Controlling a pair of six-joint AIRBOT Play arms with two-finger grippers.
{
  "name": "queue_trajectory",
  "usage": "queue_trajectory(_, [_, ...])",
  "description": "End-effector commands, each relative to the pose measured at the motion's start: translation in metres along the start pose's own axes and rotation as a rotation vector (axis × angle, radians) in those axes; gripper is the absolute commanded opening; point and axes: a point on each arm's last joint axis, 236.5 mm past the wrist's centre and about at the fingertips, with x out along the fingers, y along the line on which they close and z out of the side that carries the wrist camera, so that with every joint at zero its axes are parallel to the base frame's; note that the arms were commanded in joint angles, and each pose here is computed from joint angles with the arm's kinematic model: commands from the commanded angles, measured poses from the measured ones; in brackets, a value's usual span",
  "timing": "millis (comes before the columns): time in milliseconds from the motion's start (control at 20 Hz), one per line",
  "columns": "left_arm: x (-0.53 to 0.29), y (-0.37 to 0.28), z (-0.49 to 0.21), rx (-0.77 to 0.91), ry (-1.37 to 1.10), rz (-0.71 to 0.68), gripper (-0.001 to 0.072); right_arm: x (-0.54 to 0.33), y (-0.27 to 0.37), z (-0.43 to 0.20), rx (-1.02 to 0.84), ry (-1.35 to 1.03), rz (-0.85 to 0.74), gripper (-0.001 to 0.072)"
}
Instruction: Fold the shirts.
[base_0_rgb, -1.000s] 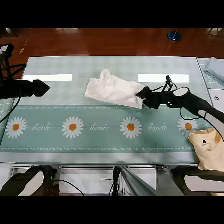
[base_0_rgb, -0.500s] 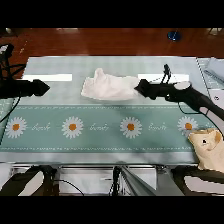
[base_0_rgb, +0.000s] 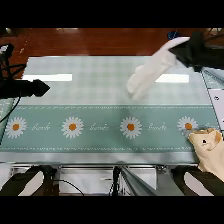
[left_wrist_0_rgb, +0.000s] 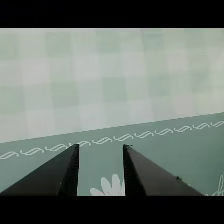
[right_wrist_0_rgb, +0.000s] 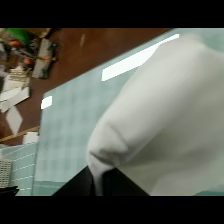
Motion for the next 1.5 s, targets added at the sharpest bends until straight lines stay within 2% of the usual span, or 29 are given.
queue_trajectory(0, [-0.002,-0.003,-0.006,0.001,0.027,-0.011,0.0339,-0.087,-0.056,-0.016,0.092,0.014,-0.308,0.0018])
queue_trajectory(350, [-0.002,-0.012,-0.007,-0.019,0.030,-0.049,0.0339,-0.198,-0.129,-0.068,0.399,0.064,-0.594,0.0018])
queue_trajectory(600, [-0.002,-0.013,-0.006,-0.021,0.028,-0.051,0.0338,-0.264,-0.169,-0.076,0.530,-0.101,-0.848,0.0017])
queue_trajectory(800, [-0.002,-0.007,-0.008,-0.003,0.035,-0.029,0.0339,-0.301,-0.191,-0.086,0.601,-0.159,-0.984,0.0017])
queue_trajectory(950, [-0.002,0.006,-0.013,0.033,0.056,0.028,0.0339,-0.358,-0.215,-0.111,0.634,-0.141,-1.241,0.0017])
queue_trajectory(1100, [-0.003,0.014,-0.014,0.044,0.061,0.057,0.0338,-0.428,-0.224,-0.148,0.642,-0.003,-1.522,0.0017])
queue_trajectory(1150, [-0.003,0.016,-0.014,0.040,0.060,0.059,0.0338,-0.433,-0.227,-0.153,0.684,-0.007,-1.529,0.0018])
queue_trajectory(1300, [-0.005,0.026,-0.013,0.021,0.053,0.079,0.0338,-0.410,-0.246,-0.154,0.754,-0.001,-1.382,0.0018])
queue_trajectory(1450, [-0.011,0.045,-0.005,-0.016,0.014,0.118,0.0335,-0.406,-0.260,-0.182,0.824,0.097,-1.401,0.0018])
